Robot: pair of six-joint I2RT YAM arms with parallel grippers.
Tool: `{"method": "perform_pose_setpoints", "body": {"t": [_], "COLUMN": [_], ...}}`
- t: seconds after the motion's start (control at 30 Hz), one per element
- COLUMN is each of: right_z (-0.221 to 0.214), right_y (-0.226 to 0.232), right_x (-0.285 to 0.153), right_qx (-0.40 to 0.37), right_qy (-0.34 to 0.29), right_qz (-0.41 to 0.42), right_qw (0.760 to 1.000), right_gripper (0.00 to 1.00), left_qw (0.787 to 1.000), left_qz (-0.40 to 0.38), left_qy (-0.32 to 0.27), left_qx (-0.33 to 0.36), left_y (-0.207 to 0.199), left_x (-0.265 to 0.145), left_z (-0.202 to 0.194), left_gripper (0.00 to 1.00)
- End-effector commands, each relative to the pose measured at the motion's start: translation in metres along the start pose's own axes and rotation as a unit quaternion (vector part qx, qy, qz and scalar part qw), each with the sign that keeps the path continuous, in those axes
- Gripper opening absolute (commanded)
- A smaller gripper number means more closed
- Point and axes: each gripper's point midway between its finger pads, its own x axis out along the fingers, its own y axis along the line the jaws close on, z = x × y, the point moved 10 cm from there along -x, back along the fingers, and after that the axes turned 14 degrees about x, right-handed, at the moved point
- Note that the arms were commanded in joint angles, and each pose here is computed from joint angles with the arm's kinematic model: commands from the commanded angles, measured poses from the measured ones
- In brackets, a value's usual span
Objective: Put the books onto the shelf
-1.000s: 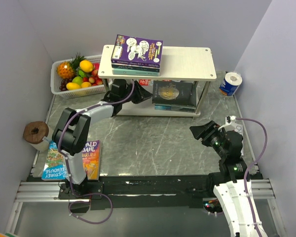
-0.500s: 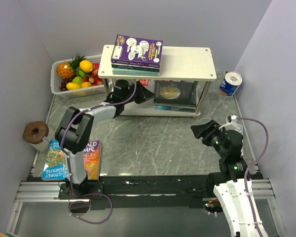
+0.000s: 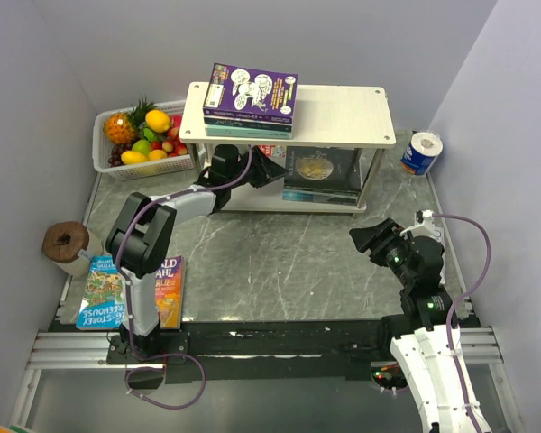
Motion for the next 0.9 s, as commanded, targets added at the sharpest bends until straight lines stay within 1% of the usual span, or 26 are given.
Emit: {"method": "perform_pose_setpoints", "body": {"t": [0.0,0.63,0.73,0.83,0.87], "right_z": [0.011,0.008,0.008,0.007,0.006], "right_y": [0.014,0.01,0.01,0.008,0.006], "right_x": [-0.006,-0.005,-0.006,-0.008,-0.009], "right_qx": [-0.012,-0.012,-0.014,-0.021,-0.023], "right_qy": [-0.028,-0.024,-0.025,-0.025,-0.026], "right_qz": [0.019,0.016,0.015,0.014,0.011], "right_qw": [0.999,1.0,0.999,0.999,0.999], "right_gripper": [0.71,0.71,0.71,0.71,0.71], "left_qw": [0.998,0.999,0.999,0.999,0.999], "left_qz": [-0.046,-0.044,-0.039,-0.027,-0.017], "left_qy": [-0.026,-0.024,-0.026,-0.033,-0.039], "left_qx": [0.016,0.007,0.015,0.029,0.03], "left_y": [-0.021,-0.015,-0.018,-0.028,-0.03], "left_x": [0.009,0.016,0.004,-0.024,-0.041], "left_z": [0.017,0.016,0.014,0.005,-0.001], "left_gripper": [0.36,0.36,0.38,0.41,0.41]}}
